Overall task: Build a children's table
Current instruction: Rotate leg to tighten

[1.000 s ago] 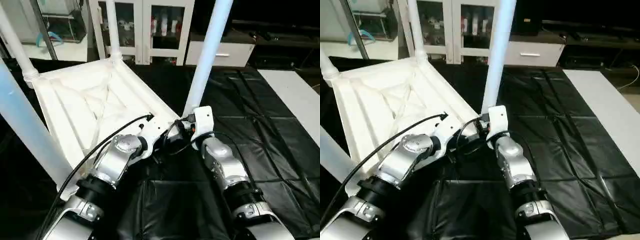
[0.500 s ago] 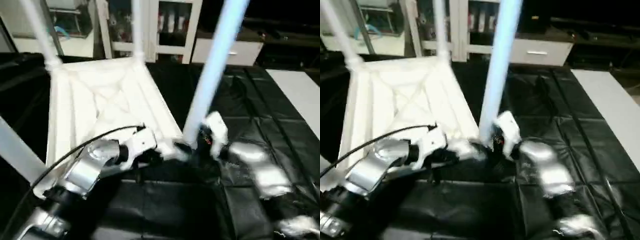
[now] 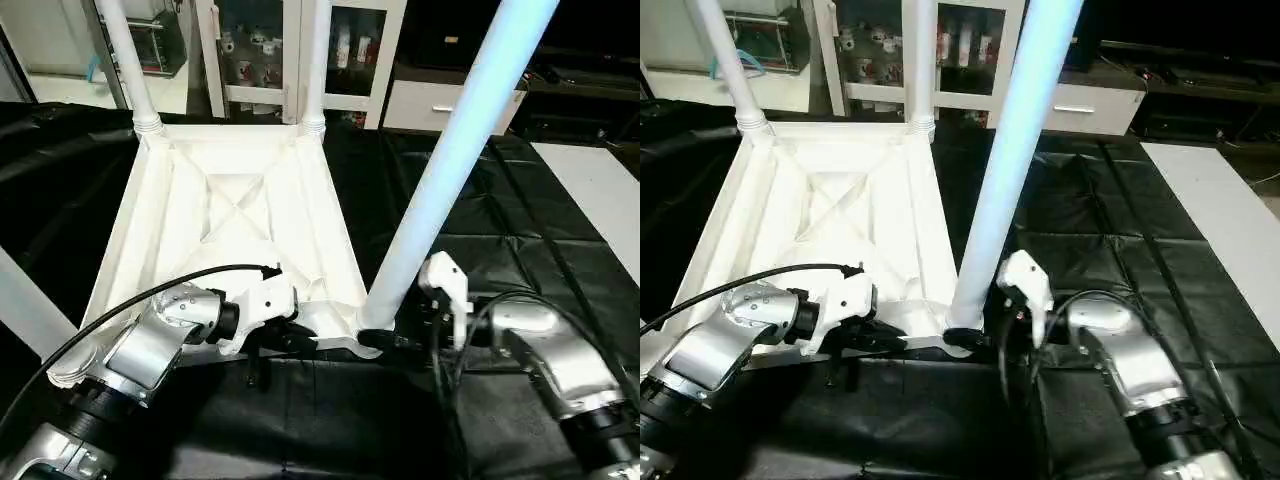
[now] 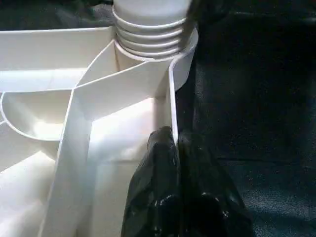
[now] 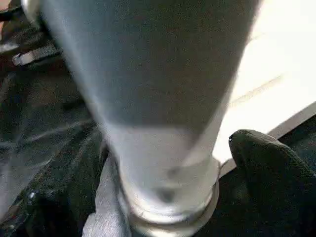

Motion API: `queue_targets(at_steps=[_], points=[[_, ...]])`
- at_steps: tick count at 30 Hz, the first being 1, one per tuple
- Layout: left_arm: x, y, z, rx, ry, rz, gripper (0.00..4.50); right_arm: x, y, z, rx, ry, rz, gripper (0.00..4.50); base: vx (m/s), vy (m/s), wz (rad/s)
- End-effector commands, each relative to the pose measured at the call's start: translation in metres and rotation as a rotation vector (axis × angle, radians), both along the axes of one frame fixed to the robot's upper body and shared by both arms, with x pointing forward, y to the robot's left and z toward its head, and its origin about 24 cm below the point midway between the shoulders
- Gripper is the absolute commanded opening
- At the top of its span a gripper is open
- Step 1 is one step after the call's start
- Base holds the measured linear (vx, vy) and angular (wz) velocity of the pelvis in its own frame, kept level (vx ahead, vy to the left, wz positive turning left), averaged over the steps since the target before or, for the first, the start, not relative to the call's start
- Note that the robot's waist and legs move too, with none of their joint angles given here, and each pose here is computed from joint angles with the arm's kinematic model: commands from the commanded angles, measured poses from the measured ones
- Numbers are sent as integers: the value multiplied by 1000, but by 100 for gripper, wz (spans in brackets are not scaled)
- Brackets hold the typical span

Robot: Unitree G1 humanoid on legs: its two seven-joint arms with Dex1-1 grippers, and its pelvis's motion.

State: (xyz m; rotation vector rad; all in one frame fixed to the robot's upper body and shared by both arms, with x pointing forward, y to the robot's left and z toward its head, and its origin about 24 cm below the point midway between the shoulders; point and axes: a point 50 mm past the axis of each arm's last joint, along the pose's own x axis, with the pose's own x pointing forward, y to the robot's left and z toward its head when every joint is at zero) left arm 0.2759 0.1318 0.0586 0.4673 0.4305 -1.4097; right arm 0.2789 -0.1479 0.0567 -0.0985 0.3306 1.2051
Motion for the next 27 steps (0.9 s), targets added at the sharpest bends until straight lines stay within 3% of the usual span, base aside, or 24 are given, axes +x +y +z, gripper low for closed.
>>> queue_targets(at_steps=[1, 7, 17, 25, 27], points=[[-7, -12, 2, -47, 5, -80, 0, 4, -1, 3, -27, -25, -8, 425, 0, 0, 0], [-7, -13, 2, -47, 9, -81, 0, 0, -3, -4, -85, -9, 30, 358, 0, 0, 0], [-7, -11, 2, -44, 10, -78, 0, -2, -6, -7, -100, 8, 49, 280, 0, 0, 0], [-7, -11, 0, -44, 20, -75, 0, 1, 0, -7, -46, 9, 10, 271, 0, 0, 0], [-7, -11, -3, -31, 35, -49, 0, 8, 4, -9, -14, 2, -91, 271, 0, 0, 0]])
